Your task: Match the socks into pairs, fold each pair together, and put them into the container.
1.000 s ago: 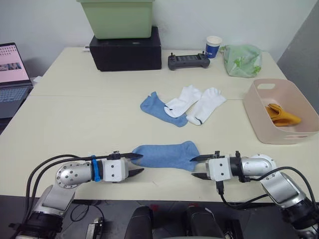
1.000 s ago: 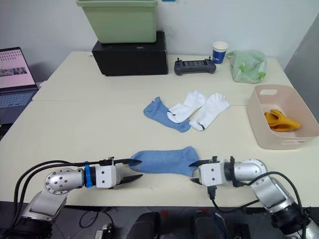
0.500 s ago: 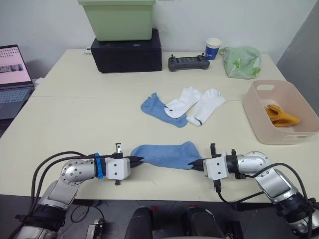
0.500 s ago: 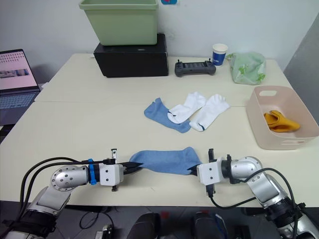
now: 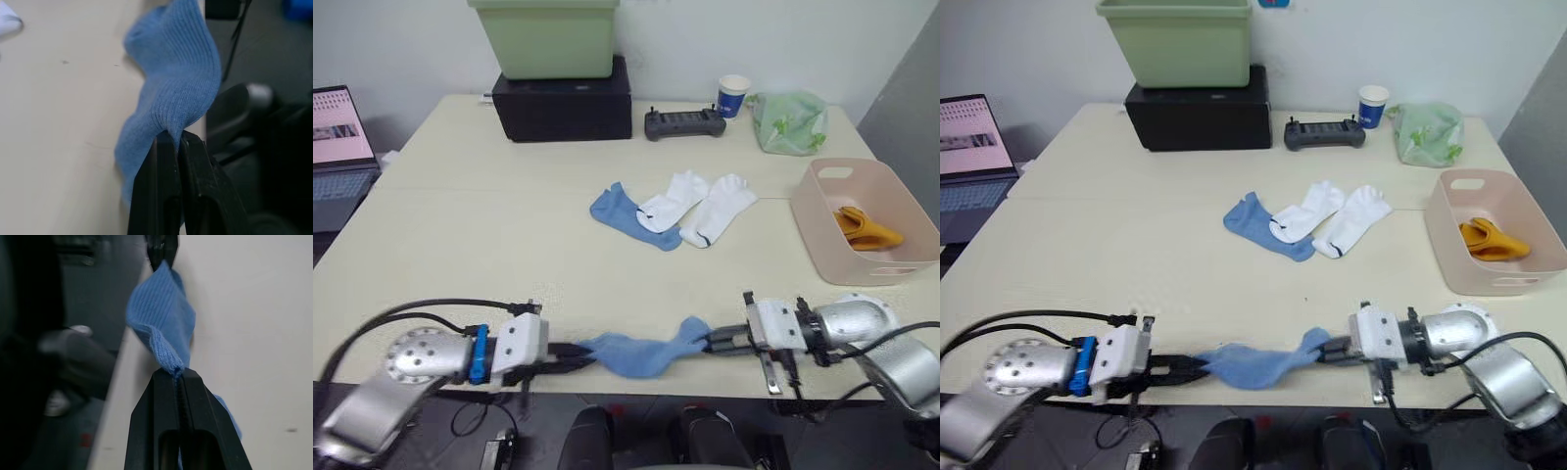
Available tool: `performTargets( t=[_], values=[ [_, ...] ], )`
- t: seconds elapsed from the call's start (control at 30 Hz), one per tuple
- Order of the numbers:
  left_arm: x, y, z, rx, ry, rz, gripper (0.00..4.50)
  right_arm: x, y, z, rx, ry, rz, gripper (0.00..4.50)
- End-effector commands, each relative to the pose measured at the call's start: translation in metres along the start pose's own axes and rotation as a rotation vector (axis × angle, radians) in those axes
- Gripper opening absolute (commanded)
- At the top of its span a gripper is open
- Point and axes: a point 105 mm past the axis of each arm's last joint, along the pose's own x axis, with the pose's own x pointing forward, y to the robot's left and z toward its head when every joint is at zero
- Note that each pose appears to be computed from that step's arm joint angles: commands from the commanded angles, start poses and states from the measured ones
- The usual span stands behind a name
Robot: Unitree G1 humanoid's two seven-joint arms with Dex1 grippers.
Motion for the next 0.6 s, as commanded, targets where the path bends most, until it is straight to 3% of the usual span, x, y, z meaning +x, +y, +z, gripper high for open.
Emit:
performTargets(
  t=[0.03, 0.2, 0.6],
  values=[
    [0.002, -0.005, -0.002, -0.219, 0.015, -0.059, 0.01, 0.001, 0.003, -0.001, 0.209, -0.042, 0.034, 0.00],
    [0.009, 0.018, -0.006, -0.346, 0.001, -0.040, 0.01, 0.006, -0.023, -0.015, 0.386, -0.075, -0.027, 0.00],
    [0.016, 0.088, -0.020, -0.307, 0.061, 0.127, 0.01, -0.004, -0.102, -0.043, 0.281, 0.082, -0.189, 0.00]
  ],
)
